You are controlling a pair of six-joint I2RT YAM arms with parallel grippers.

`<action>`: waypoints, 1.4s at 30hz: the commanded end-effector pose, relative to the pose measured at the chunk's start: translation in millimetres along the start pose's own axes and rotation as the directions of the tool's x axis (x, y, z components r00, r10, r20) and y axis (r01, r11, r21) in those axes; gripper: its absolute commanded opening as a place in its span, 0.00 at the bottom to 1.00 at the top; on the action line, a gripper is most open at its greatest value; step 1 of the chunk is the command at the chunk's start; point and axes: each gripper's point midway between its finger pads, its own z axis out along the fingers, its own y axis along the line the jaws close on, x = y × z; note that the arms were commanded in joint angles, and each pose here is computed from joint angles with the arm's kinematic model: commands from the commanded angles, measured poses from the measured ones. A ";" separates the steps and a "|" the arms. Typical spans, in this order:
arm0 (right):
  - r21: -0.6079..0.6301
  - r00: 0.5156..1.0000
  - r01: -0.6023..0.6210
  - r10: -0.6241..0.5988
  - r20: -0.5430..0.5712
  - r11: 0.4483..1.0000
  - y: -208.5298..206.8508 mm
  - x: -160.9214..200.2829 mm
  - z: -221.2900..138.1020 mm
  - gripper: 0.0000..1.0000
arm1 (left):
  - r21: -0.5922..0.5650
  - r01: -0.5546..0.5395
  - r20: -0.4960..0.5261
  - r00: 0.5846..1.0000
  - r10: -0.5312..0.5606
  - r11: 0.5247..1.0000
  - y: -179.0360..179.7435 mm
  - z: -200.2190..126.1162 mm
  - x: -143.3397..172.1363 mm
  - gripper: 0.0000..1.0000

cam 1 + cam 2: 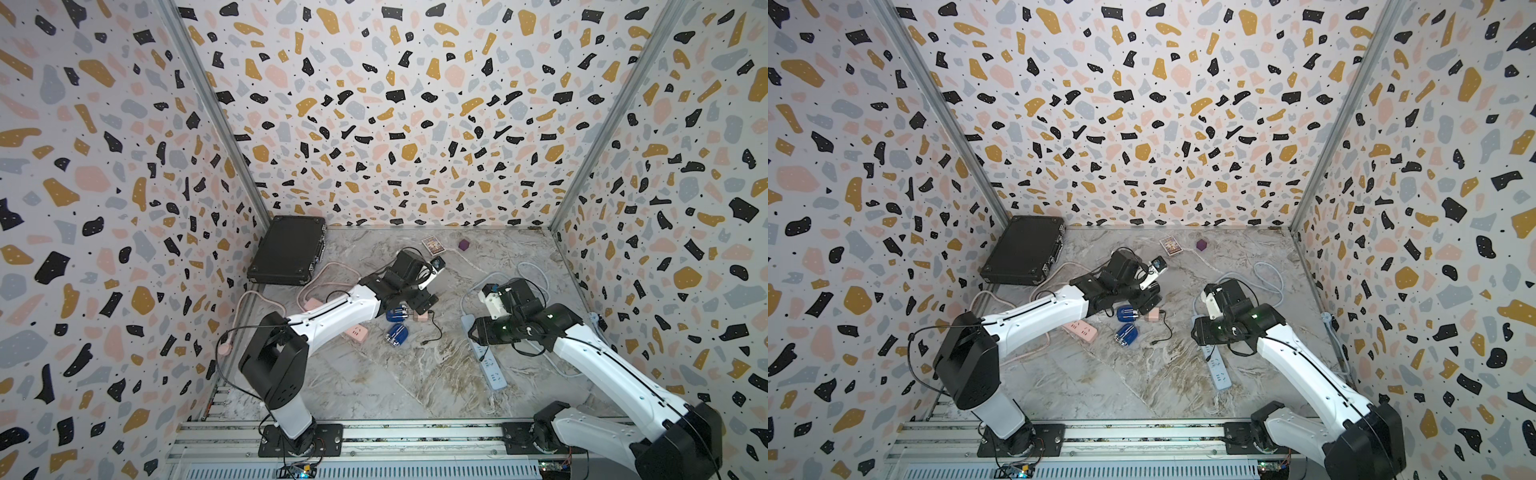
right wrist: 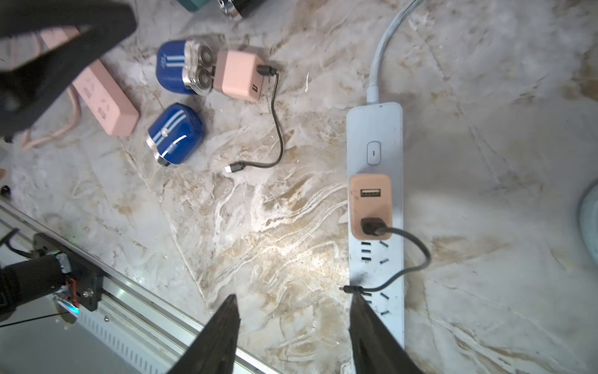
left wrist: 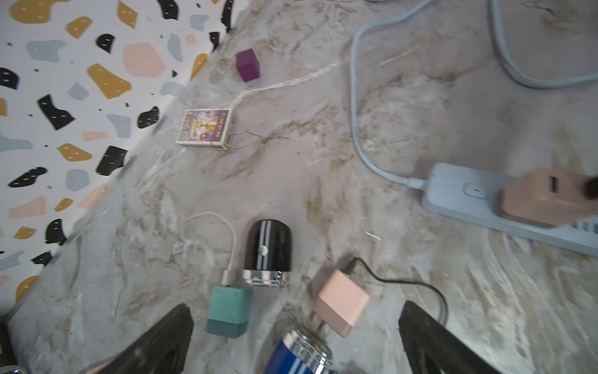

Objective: Unplug the electric shaver
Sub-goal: Move the socket to the center of the board.

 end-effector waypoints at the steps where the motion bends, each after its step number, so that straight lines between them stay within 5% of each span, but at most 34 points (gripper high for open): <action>1: 0.096 0.997 0.073 -0.071 -0.015 0.993 -6.5 -6.8 -7.0 0.58 | 0.047 0.075 0.016 0.997 -0.075 0.996 -19.0 -16.2 16.3 1.00; 12: 0.349 0.992 0.127 -0.111 -0.065 0.928 -42.0 -20.8 -26.0 0.65 | 0.103 0.159 0.152 0.973 -0.174 0.982 -35.7 -74.3 35.0 1.00; 23: 0.117 0.993 -0.116 0.117 -0.001 0.986 -33.1 49.4 5.9 0.65 | 0.132 0.199 0.150 0.964 -0.218 0.971 -47.7 -78.3 51.6 1.00; 28: 0.141 0.984 -0.159 0.169 -0.059 0.977 -43.5 81.2 21.8 0.67 | 0.136 0.198 0.155 0.964 -0.218 0.971 -48.4 -80.6 50.2 1.00; 42: 0.246 0.970 -0.193 0.223 -0.100 0.950 -67.7 101.5 52.0 0.74 | 0.153 0.203 0.141 0.964 -0.225 0.967 -51.3 -79.6 50.1 1.00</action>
